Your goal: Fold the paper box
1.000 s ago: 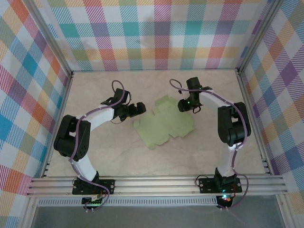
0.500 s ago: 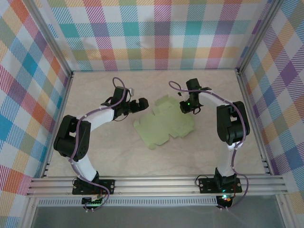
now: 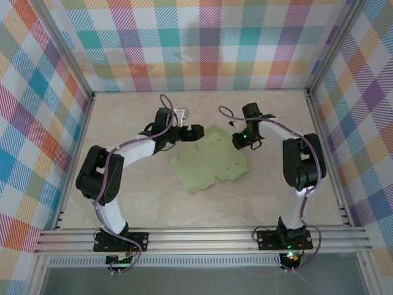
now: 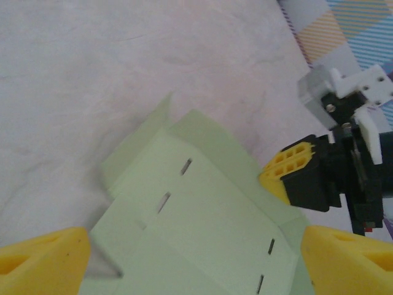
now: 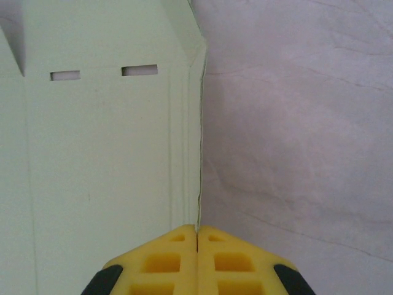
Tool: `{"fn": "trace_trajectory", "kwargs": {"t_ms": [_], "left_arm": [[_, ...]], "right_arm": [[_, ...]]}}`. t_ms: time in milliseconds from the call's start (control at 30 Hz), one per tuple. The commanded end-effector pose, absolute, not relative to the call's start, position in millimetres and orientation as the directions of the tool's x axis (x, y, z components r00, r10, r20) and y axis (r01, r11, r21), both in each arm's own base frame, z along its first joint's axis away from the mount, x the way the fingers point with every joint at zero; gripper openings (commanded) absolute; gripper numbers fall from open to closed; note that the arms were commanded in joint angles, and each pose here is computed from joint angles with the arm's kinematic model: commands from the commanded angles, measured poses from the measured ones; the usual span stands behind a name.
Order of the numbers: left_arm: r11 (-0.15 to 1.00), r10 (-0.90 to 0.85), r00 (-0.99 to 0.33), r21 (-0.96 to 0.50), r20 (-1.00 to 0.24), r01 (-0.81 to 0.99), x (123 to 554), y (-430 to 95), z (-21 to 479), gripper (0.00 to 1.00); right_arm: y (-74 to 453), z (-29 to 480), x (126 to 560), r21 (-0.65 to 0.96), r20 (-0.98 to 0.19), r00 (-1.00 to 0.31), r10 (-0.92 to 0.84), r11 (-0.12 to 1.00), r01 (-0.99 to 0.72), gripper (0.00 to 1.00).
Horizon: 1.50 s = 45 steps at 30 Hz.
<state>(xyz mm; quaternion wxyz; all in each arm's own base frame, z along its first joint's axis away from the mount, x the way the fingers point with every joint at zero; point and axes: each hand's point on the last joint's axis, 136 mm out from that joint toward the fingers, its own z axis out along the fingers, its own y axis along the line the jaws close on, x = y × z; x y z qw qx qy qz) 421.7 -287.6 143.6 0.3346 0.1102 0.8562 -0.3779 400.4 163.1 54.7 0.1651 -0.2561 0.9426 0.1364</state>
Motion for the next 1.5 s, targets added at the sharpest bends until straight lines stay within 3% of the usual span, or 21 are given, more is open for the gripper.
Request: {"fn": "trace_trajectory", "kwargs": {"t_ms": [0,167,333,767,1133,1167,1267,1467], "left_arm": [[0.667,0.038,-0.682,-0.490,-0.730,0.561,427.6,-305.6,143.6,0.87],[0.635,0.051,-0.643,-0.473,-0.764,0.611,438.0,-316.8,146.9,0.85],[0.581,0.089,-0.658,-0.498,-0.748,0.644,439.6,-330.8,135.9,0.59],[0.544,0.162,-0.631,-0.465,-0.759,0.699,455.3,-349.3,108.9,0.63],[0.453,0.206,-0.641,-0.509,-0.739,0.732,450.3,-365.4,99.9,0.56],[0.454,0.210,-0.642,-0.508,-0.737,0.732,450.3,-365.4,97.8,0.56],[0.466,0.211,-0.648,-0.507,-0.732,0.725,451.6,-364.3,92.5,0.56],[0.469,0.203,-0.648,-0.508,-0.734,0.722,452.0,-363.5,90.9,0.56]], "right_arm": [[176.9,76.4,388.5,0.238,-0.410,-0.797,-0.444,0.791,-0.564,0.00],[181.3,83.4,381.3,0.269,-0.420,-0.791,-0.445,0.772,-0.576,0.00],[183.2,85.4,376.9,0.284,-0.418,-0.787,-0.453,0.758,-0.587,0.00],[193.7,82.0,363.3,0.375,-0.377,-0.799,-0.469,0.711,-0.595,0.00],[198.1,77.8,357.6,0.420,-0.354,-0.802,-0.482,0.684,-0.597,0.00],[196.7,76.2,360.5,0.407,-0.352,-0.803,-0.481,0.693,-0.594,0.01],[191.4,69.5,365.8,0.371,-0.348,-0.805,-0.480,0.718,-0.588,0.22],[186.2,56.1,365.8,0.348,-0.327,-0.808,-0.489,0.733,-0.584,0.29]]}}
